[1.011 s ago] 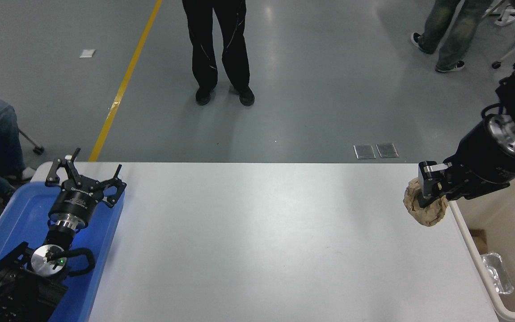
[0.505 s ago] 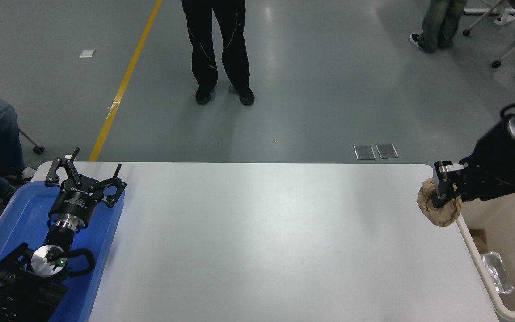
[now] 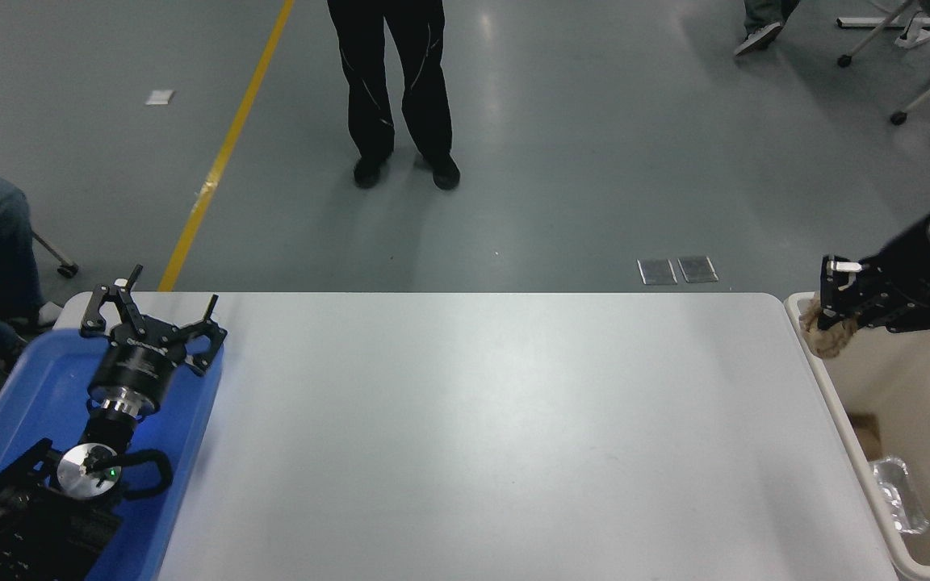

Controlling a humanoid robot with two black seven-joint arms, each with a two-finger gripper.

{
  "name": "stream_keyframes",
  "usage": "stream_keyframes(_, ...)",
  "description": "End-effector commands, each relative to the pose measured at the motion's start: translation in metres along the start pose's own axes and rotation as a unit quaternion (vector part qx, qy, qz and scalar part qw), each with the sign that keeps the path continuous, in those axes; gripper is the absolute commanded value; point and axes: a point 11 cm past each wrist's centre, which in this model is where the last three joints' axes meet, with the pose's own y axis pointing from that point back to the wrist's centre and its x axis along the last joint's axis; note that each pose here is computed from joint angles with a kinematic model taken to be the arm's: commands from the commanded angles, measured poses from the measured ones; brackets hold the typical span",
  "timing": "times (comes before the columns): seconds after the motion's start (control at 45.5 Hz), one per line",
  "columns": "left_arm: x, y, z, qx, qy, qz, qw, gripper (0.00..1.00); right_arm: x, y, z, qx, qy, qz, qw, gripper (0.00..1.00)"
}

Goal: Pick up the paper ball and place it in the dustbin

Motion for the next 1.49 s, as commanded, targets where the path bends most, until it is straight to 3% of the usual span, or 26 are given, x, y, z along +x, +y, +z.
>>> stream_keyframes(0.0, 0.000, 0.000, 0.000, 0.000, 0.000, 0.000, 1.000, 0.99, 0.022, -0.037, 0.042, -0.030, -0.082, 0.077, 0.993, 0.00)
stream_keyframes(0.198, 0.000, 0.000, 0.000, 0.000, 0.000, 0.000, 1.000, 0.99, 0.026, -0.058, 0.075, -0.051, -0.140, 0.149, 0.978, 0.00)
stream_keyframes(0.527, 0.000, 0.000, 0.000, -0.001, 0.000, 0.000, 1.000, 0.99, -0.004, -0.110, 0.116, -0.088, -0.230, 0.242, 0.938, 0.00)
stream_keyframes(1.077, 0.000, 0.000, -0.001, -0.001, 0.002, 0.001, 1.000, 0.99, -0.062, -0.153, 0.148, -0.132, -0.285, 0.267, 0.911, 0.00)
stream_keyframes(1.341, 0.001, 0.001, 0.000, -0.002, 0.002, 0.001, 1.000, 0.99, -0.066, -0.157, 0.146, -0.132, -0.290, 0.270, 0.909, 0.01)
stream_keyframes(1.363, 0.001, 0.001, 0.000, -0.003, 0.002, 0.001, 1.000, 0.99, -0.067, -0.157, 0.146, -0.131, -0.291, 0.269, 0.909, 0.10)
stream_keyframes(1.385, 0.001, 0.001, 0.000, -0.003, 0.002, 0.001, 1.000, 0.99, -0.067, -0.158, 0.146, -0.131, -0.292, 0.267, 0.909, 0.26)
stream_keyframes(1.429, 0.001, 0.001, 0.000, -0.003, 0.002, 0.001, 1.000, 0.99, -0.068, -0.159, 0.144, -0.129, -0.296, 0.265, 0.909, 0.83)
stream_keyframes(1.451, 0.001, 0.001, 0.000, -0.002, 0.002, 0.001, 1.000, 0.99, -0.069, -0.159, 0.143, -0.127, -0.297, 0.261, 0.910, 1.00)
stream_keyframes(1.473, 0.001, 0.001, 0.000, -0.003, 0.002, 0.001, 1.000, 0.99, -0.073, -0.162, 0.140, -0.124, -0.299, 0.251, 0.912, 1.00)
